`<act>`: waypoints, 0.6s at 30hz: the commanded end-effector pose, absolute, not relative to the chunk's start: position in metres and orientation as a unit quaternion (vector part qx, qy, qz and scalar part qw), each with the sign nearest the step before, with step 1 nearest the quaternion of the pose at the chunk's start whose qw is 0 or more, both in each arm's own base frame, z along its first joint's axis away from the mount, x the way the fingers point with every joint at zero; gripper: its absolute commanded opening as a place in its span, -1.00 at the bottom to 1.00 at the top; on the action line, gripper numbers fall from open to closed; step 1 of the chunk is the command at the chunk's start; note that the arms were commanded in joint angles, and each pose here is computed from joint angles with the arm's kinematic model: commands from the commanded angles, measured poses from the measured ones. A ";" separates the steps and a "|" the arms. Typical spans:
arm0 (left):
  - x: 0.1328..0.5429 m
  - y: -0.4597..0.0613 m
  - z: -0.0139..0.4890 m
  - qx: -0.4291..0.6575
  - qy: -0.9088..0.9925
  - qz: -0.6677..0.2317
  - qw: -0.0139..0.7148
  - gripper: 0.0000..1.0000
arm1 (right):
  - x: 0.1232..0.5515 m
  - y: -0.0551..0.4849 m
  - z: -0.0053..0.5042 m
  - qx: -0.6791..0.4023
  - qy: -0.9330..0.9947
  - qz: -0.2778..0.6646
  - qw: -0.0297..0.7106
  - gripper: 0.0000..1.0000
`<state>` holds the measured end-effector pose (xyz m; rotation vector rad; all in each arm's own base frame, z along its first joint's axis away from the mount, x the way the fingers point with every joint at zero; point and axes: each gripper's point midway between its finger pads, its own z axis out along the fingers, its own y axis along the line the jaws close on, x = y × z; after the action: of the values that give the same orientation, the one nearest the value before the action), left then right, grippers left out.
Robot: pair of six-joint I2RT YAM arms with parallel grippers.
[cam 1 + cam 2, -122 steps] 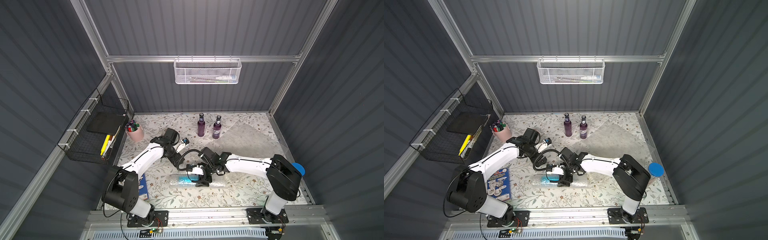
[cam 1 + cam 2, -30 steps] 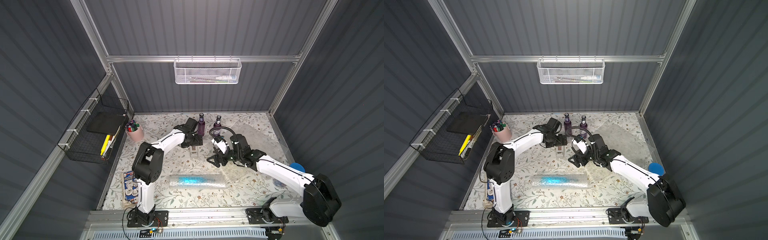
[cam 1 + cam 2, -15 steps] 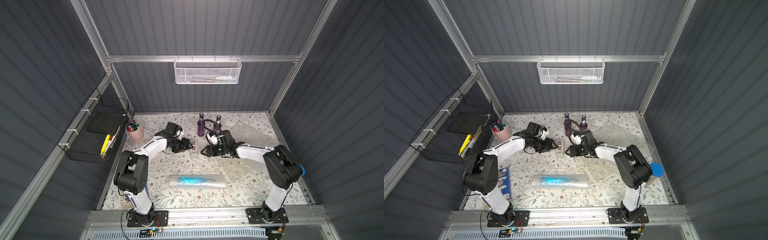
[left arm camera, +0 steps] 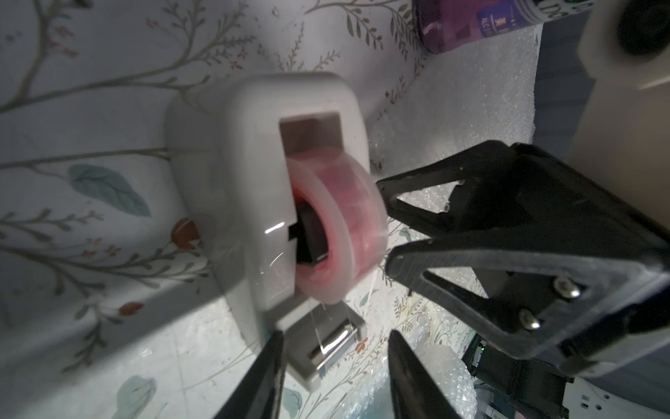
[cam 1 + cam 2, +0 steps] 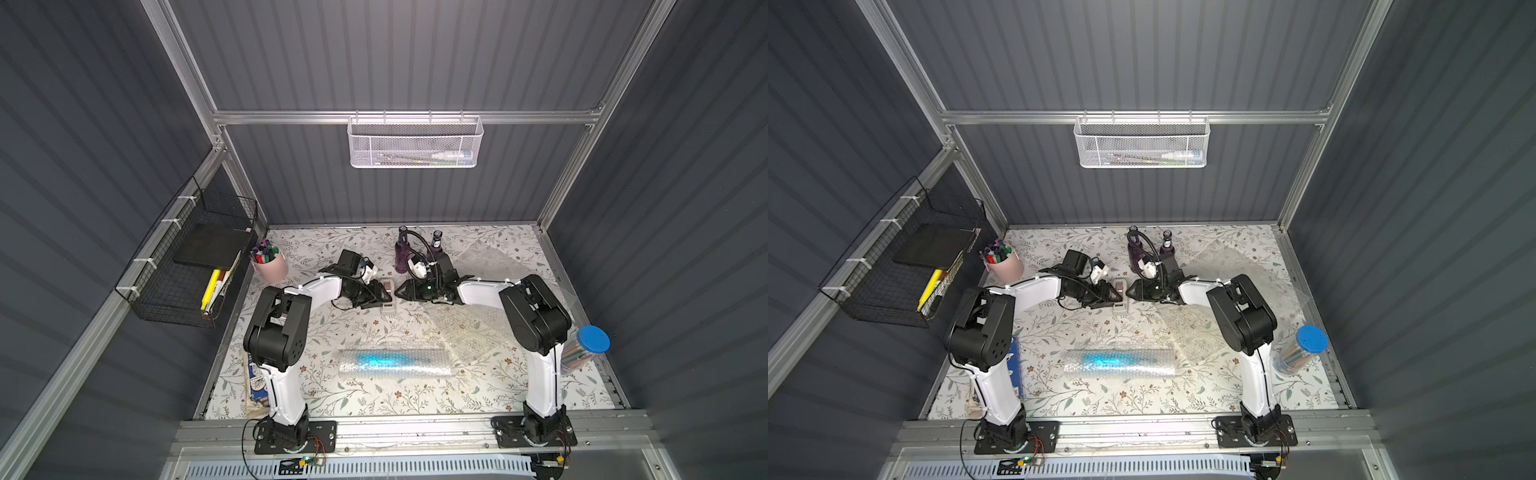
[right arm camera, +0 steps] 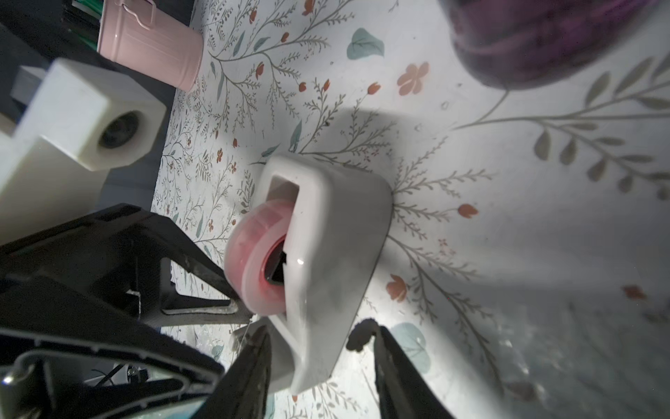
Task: Wrap wine bottles in bubble wrap
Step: Tear off the tape using the Tape Cutter.
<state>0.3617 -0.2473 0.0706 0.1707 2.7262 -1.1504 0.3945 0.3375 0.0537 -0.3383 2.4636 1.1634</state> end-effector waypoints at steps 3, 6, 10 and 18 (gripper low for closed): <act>0.366 -0.252 0.076 0.062 0.905 -0.409 0.094 -0.16 | 0.401 0.345 0.059 -0.115 0.874 0.431 0.193 -0.14; 0.368 -0.252 0.075 0.062 0.906 -0.407 0.095 -0.17 | 0.399 0.346 0.057 -0.113 0.875 0.431 0.189 -0.18; 0.367 -0.252 0.063 0.058 0.908 -0.407 0.081 -0.18 | 0.400 0.346 0.056 -0.105 0.879 0.427 0.186 -0.21; 0.369 -0.259 0.061 0.056 0.900 -0.426 0.075 -0.22 | 0.400 0.346 0.055 -0.097 0.884 0.420 0.183 -0.25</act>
<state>0.3639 -0.2567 0.0666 0.1836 2.7009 -1.2532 0.3962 0.3426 0.0516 -0.2941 2.4865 1.1889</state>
